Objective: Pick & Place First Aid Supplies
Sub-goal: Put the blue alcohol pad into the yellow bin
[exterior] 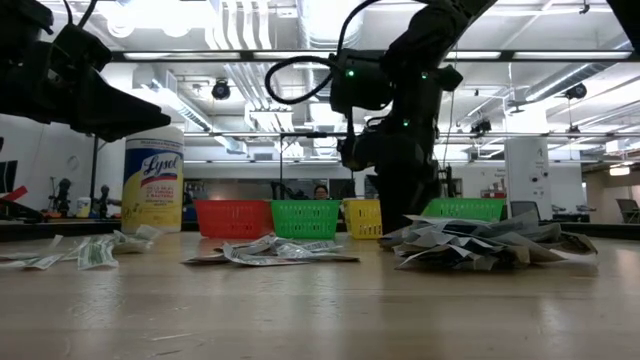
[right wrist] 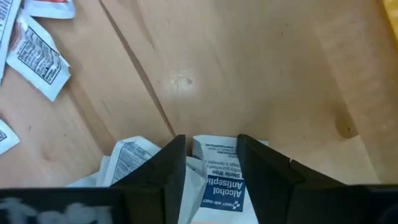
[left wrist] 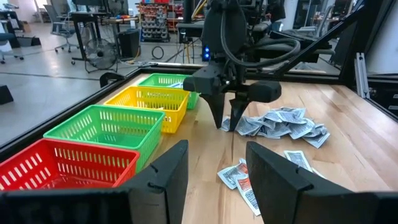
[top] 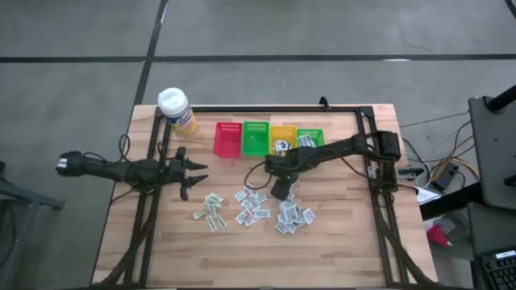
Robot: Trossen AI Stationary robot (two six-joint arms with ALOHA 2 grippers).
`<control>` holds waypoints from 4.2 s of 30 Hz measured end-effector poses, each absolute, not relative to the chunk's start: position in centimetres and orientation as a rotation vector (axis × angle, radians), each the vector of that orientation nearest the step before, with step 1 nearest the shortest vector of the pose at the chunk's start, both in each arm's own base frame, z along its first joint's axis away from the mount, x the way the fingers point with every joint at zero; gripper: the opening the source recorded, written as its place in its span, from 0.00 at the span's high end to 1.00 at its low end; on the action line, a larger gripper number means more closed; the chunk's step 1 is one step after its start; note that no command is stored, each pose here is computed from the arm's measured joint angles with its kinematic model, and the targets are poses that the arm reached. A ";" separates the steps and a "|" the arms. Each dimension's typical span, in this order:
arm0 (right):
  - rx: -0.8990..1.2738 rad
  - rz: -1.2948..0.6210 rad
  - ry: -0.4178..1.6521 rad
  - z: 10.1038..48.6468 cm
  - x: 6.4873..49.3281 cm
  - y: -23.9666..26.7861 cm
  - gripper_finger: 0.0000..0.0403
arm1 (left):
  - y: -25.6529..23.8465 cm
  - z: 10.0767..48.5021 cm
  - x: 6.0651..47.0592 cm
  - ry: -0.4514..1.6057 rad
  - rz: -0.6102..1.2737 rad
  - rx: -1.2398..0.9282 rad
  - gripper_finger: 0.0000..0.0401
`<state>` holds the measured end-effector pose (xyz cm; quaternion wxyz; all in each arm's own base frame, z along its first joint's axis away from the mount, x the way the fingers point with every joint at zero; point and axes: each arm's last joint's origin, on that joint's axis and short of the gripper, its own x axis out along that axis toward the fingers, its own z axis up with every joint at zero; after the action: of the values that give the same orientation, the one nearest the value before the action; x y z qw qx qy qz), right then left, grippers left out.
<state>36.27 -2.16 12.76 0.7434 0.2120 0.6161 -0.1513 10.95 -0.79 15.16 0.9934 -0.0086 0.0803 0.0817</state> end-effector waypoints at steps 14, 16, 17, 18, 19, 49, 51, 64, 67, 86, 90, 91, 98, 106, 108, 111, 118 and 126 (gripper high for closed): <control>0.401 -0.398 1.414 12.7 36.1 -2.3 0.95 | -0.8 15.0 11.0 0.175 0.164 -0.014 0.61; 0.398 -0.398 1.415 12.8 36.2 -2.4 0.97 | -0.8 15.0 11.0 0.178 0.164 -0.013 0.61; 0.398 -0.399 1.415 12.9 36.3 -2.4 0.97 | -0.8 15.0 11.0 0.180 0.164 -0.013 0.61; 0.397 -0.399 1.413 13.0 36.3 -2.4 0.98 | -0.8 15.0 11.0 0.182 0.164 -0.012 0.61; 0.396 -0.399 1.410 13.1 36.4 -2.4 0.98 | -0.8 15.0 11.1 0.183 0.165 -0.012 0.61; 0.504 -0.046 1.498 18.3 37.2 -1.6 0.98 | -0.8 14.9 11.1 0.188 0.167 -0.032 0.61; 0.546 0.095 1.434 18.8 37.9 -1.5 0.98 | -0.8 14.9 11.1 0.188 0.167 -0.038 0.61; 0.744 0.949 0.894 21.9 40.8 -2.2 0.98 | -0.8 14.9 11.1 0.187 0.168 -0.041 0.61; 0.720 0.979 0.806 22.6 41.5 -2.7 0.98 | -0.8 14.9 11.1 0.187 0.167 -0.041 0.61; 0.437 0.334 0.478 26.6 43.4 -11.9 0.98 | -0.8 14.9 11.1 0.193 0.165 0.027 0.61; 0.450 0.169 0.542 25.8 42.5 -14.2 0.98 | -0.7 14.9 11.1 0.192 0.188 0.041 0.61; 0.454 0.129 0.573 25.5 42.2 -14.6 0.98 | -0.7 14.9 11.1 0.193 0.190 0.051 0.61; 0.391 -0.163 0.856 24.1 39.4 -16.0 0.98 | -0.7 14.9 11.1 0.194 0.207 0.065 0.61; 0.267 -0.339 1.078 24.8 36.6 -15.7 0.98 | -0.7 14.9 11.1 0.191 0.213 0.041 0.61; 0.261 -0.333 1.117 24.5 36.2 -15.7 0.98 | -0.7 14.9 11.1 0.191 0.214 0.041 0.61; 0.249 -0.320 1.156 23.5 35.8 -15.7 0.98 | -0.7 14.9 11.1 0.190 0.215 0.029 0.61; 0.224 -0.298 1.180 20.7 35.2 -15.7 0.98 | -0.7 14.9 11.1 0.188 0.216 0.013 0.61; 0.216 -0.294 1.145 18.7 34.9 -15.7 0.98 | -0.7 14.9 11.1 0.188 0.216 0.013 0.61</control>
<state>34.87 -15.69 18.67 0.8250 0.1016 0.5385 -0.1385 11.06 -0.65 14.92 0.9897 0.0066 0.0938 0.1075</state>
